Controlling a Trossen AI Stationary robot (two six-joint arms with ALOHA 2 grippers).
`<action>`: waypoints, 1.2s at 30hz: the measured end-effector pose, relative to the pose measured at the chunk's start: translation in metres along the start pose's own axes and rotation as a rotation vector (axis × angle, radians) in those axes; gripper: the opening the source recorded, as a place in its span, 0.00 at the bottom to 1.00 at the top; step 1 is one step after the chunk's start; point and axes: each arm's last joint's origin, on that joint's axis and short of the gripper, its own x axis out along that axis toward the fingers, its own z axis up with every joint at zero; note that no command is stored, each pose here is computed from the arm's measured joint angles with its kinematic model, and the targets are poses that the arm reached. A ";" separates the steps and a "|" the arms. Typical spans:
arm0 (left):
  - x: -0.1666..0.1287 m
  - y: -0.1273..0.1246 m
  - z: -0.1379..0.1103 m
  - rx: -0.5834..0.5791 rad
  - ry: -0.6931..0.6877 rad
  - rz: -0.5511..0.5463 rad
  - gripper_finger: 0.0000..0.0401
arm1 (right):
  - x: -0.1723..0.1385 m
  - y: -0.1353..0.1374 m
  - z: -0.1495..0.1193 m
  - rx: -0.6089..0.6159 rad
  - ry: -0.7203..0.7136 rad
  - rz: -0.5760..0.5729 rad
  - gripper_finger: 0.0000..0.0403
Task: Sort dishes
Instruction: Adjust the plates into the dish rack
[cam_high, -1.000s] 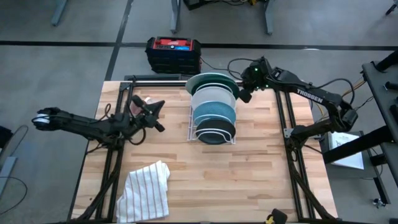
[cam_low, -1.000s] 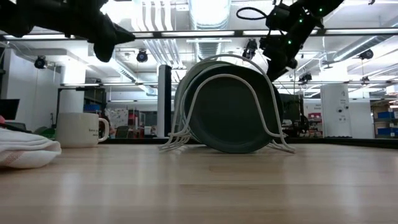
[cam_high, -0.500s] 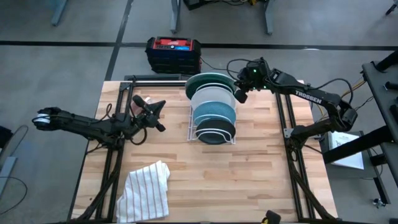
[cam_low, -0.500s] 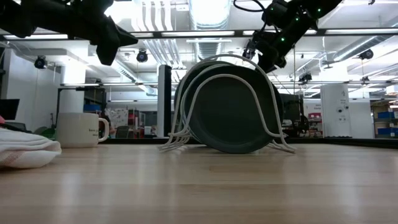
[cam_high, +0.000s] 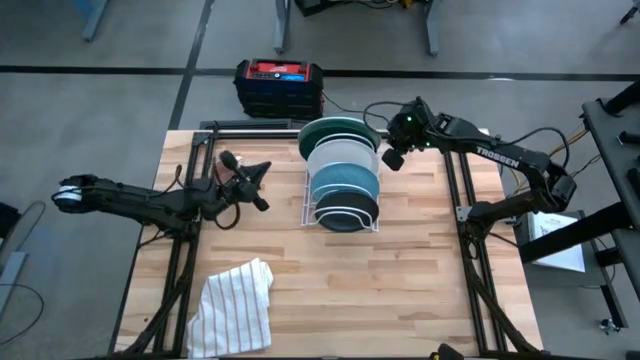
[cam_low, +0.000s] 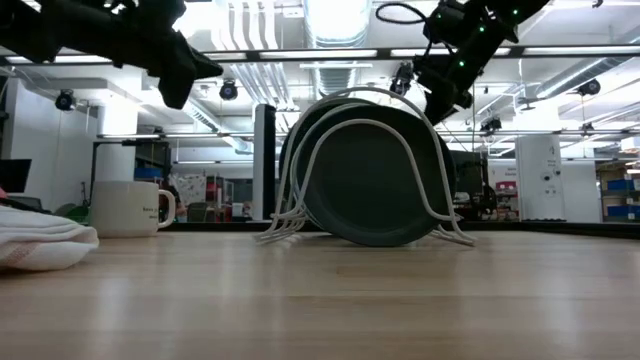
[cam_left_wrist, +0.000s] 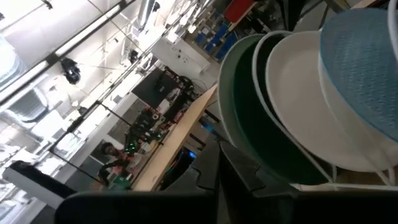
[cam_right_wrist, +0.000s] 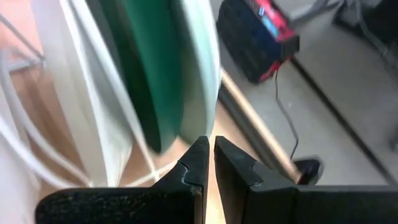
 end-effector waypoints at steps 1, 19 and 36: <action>0.002 -0.001 -0.001 -0.008 -0.004 -0.009 0.00 | 0.001 0.001 -0.003 0.009 0.021 0.004 0.04; 0.087 -0.023 -0.035 -0.192 0.099 -0.499 0.00 | 0.036 0.030 -0.048 0.099 0.080 0.055 0.05; 0.127 -0.059 -0.047 -0.142 0.214 -0.586 0.00 | 0.035 0.042 -0.038 0.078 -0.036 0.080 0.05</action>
